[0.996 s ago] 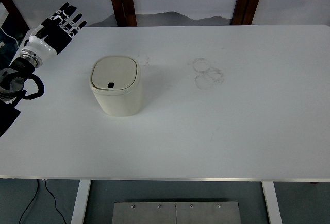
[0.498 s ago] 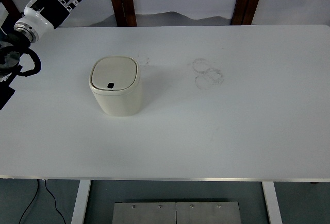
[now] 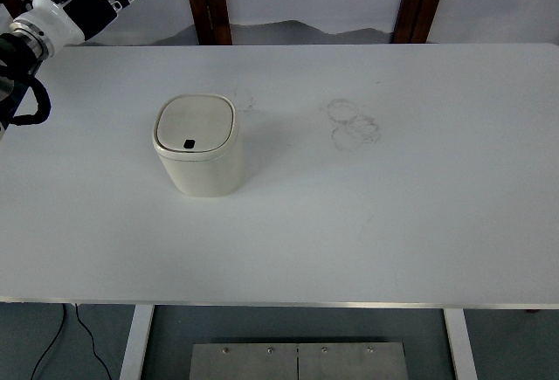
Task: Open trash can
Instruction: 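Move the left hand over the cream trash can lid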
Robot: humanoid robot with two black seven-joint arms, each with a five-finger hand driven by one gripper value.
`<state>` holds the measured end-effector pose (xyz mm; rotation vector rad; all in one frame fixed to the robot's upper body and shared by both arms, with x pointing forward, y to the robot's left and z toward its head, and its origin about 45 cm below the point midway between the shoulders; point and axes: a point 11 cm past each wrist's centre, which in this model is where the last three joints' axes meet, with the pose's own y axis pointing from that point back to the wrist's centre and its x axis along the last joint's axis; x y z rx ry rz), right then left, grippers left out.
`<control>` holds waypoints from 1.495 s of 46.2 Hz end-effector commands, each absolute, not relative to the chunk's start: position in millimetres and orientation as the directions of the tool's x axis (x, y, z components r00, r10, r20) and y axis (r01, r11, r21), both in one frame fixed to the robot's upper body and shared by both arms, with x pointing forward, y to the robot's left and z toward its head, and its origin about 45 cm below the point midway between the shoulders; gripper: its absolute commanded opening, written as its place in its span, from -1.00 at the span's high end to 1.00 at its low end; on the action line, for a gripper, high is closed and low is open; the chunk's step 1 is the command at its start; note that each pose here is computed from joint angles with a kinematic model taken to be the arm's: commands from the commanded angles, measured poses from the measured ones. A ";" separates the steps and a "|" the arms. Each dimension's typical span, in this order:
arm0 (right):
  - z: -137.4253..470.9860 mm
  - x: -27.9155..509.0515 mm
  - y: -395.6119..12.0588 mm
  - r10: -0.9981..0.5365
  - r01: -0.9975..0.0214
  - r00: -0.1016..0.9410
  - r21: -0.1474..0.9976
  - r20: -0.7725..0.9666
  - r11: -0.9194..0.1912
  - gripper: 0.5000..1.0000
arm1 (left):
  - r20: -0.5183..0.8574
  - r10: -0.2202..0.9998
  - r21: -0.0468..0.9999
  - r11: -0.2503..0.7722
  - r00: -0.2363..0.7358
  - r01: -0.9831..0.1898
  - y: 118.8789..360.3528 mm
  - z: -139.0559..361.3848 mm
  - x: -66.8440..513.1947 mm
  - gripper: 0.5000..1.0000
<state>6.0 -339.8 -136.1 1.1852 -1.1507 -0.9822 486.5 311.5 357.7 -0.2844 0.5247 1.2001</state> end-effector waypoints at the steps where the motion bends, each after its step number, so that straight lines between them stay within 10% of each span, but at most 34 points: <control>1: -136.1 5.9 -339.8 -0.976 -0.016 0.167 0.990 0.138 0.138 -0.98 | -0.483 0.829 0.096 0.369 0.281 -0.924 309.3 356.0 479.9 -1.00; 35: -136.1 6.9 -339.3 -0.976 -0.018 0.171 0.990 0.137 0.136 -0.98 | -0.041 0.845 0.386 0.505 0.533 -0.772 261.3 398.9 449.1 -1.00; 69: -136.0 7.8 -339.3 -0.974 -0.019 0.178 0.990 0.138 0.137 -0.98 | 0.292 0.490 0.700 0.475 0.821 -0.533 211.8 413.6 407.3 -1.00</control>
